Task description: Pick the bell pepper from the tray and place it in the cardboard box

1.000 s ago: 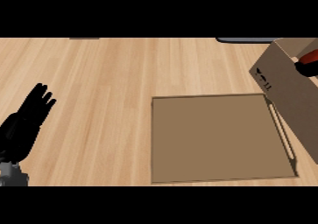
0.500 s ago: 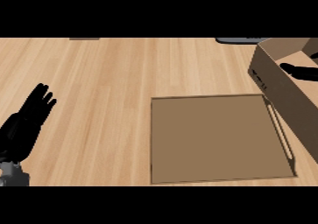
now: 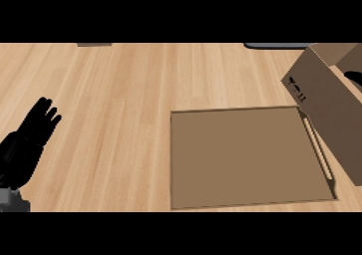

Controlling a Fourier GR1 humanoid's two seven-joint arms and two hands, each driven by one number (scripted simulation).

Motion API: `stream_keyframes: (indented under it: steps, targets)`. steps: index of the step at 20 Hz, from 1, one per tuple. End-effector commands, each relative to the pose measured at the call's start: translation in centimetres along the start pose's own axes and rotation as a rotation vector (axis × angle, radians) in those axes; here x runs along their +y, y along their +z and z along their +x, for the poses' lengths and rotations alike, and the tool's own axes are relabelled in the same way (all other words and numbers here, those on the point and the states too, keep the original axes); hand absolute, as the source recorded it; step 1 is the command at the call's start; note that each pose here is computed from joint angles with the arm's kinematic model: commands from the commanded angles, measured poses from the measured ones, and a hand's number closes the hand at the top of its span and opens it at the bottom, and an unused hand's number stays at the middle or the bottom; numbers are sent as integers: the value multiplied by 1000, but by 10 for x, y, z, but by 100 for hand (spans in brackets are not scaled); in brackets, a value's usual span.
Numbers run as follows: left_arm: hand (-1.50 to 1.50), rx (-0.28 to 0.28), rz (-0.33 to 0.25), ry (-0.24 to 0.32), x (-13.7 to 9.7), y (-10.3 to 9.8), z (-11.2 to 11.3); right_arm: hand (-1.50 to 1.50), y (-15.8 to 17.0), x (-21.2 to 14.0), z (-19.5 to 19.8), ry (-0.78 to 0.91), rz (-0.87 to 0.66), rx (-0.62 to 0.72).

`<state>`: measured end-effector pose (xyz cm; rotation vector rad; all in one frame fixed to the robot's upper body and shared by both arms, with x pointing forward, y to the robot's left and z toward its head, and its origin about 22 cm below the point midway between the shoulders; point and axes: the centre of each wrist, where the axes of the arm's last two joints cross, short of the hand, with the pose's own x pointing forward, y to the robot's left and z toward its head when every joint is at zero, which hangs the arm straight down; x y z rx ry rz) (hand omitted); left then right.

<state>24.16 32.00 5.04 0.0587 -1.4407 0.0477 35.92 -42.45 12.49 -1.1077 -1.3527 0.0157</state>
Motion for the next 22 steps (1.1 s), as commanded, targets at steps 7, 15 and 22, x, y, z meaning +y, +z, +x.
stream_keyframes:
  steps: [7, 15, 22]
  targets:
    - [0, 1, 4, 13, -1, 6, 0, -150, -1, -80, -41, -254, -144, 66]
    - [0, 5, 10, 1, 2, -16, 11, -150, 28, -150, -91, -254, -64, 16]
    - [0, -10, 18, 18, 1, -13, 16, -150, 14, -168, -120, -255, -77, 20]
